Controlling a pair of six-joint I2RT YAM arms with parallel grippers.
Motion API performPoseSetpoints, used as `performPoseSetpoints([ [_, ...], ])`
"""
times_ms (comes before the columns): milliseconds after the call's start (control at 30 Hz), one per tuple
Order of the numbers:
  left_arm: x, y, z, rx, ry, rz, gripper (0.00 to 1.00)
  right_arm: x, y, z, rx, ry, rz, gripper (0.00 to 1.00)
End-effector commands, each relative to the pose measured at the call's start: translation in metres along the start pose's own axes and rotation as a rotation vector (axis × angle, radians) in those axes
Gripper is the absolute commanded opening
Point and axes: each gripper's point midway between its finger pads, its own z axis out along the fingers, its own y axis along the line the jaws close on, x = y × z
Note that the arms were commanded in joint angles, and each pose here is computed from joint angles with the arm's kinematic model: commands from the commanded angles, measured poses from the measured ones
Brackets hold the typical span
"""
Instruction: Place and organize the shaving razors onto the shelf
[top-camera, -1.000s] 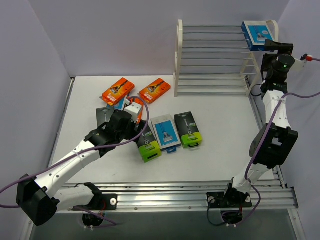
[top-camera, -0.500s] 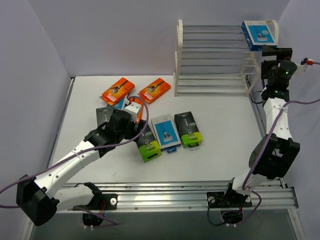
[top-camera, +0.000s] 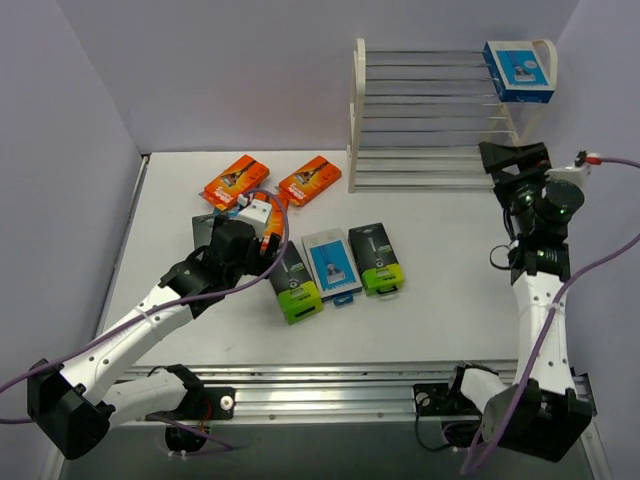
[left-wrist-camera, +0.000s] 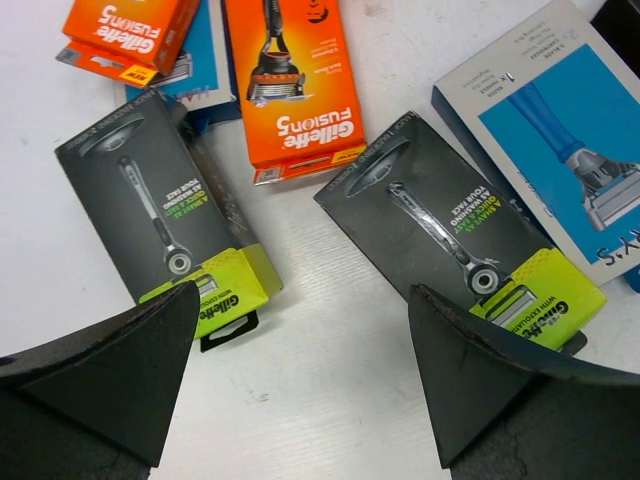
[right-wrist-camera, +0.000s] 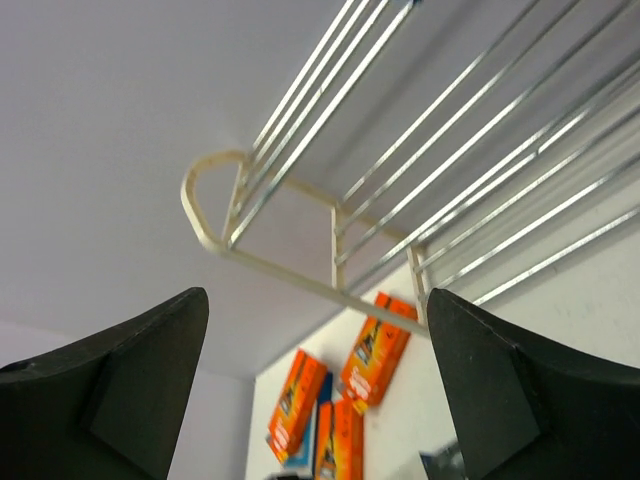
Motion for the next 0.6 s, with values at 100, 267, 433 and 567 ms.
performPoseSetpoints([
  [100,-0.024,0.024,-0.009,-0.092,-0.085,-0.033,0.94,0.093,0.01,-0.044,-0.08,0.257,-0.154,0.86],
  [267,-0.017,0.039,-0.003,-0.177,-0.074,-0.043,0.94,0.17,0.017,-0.069,-0.156,0.452,-0.177,0.75],
  [433,-0.009,0.046,0.002,-0.23,-0.068,-0.026,0.94,0.239,0.015,-0.1,-0.207,0.625,-0.216,0.67],
  [567,-0.005,0.048,0.004,-0.264,-0.073,0.001,0.94,0.269,-0.005,-0.127,-0.173,0.733,-0.262,0.64],
])
